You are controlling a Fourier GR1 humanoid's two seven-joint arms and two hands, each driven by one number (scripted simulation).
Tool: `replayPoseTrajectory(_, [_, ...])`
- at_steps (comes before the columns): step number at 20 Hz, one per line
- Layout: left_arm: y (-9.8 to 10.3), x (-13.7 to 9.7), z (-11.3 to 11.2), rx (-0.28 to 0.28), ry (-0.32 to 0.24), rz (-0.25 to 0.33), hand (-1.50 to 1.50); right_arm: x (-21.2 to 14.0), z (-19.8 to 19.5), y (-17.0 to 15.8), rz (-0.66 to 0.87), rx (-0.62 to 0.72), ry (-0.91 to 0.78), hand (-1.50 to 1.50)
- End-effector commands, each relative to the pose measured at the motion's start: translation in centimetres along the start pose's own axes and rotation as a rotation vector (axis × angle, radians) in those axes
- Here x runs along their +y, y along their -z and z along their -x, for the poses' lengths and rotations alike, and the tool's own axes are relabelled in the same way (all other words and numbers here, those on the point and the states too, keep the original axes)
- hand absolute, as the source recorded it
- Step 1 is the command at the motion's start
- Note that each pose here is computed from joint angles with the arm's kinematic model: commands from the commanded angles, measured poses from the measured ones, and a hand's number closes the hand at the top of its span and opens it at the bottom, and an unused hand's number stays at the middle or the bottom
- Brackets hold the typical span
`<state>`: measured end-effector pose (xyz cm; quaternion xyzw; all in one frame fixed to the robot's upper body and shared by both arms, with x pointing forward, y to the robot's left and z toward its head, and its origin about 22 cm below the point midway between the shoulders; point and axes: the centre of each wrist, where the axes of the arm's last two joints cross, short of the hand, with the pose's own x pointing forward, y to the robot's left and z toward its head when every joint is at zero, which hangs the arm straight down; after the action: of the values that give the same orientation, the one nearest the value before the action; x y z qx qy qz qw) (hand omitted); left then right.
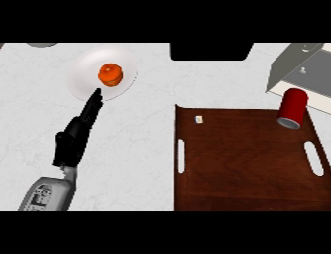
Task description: Pick the tomato from the tray and place it in the tiered shelf
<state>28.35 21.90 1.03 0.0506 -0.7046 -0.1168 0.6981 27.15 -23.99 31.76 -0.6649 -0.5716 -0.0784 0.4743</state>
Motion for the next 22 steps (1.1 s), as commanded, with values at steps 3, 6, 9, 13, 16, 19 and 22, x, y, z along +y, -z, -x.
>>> replayPoseTrajectory(3, [0.8, -1.5, -2.0, -0.013, -0.002, -0.004, 0.0, 0.6, -0.6, 3.3, 0.061, -0.05, -0.113, 1.5])
replayPoseTrajectory(6, [-1.0, 0.0, -0.9, -0.008, 0.001, 0.004, 0.0, 3.4, 1.2, 4.4, 0.053, -0.044, -0.099, 1.5])
replayPoseTrajectory(9, [-1.0, -0.1, -0.7, -0.018, -0.007, 0.016, 0.0, 2.6, 2.2, 5.7, 0.079, -0.046, -0.151, 1.5])
replayPoseTrajectory(13, [0.3, -1.1, -1.7, -0.011, -0.006, 0.029, 0.0, 6.4, 2.3, 6.6, 0.093, -0.172, -0.2, 1.5])
replayPoseTrajectory(16, [1.4, 1.5, 0.2, -0.014, -0.007, 0.002, 0.0, 7.1, 5.5, 8.8, 0.124, -0.142, -0.129, 1.5])
replayPoseTrajectory(19, [-0.1, -0.8, 0.3, -0.01, -0.006, 0.016, 0.0, 9.5, 6.0, 7.2, 0.13, -0.073, -0.094, 1.5])
replayPoseTrajectory(22, [-0.4, 0.3, 1.0, -0.007, -0.019, 0.02, 0.0, 9.4, 6.7, 6.9, 0.141, -0.051, 0.145, 1.5])
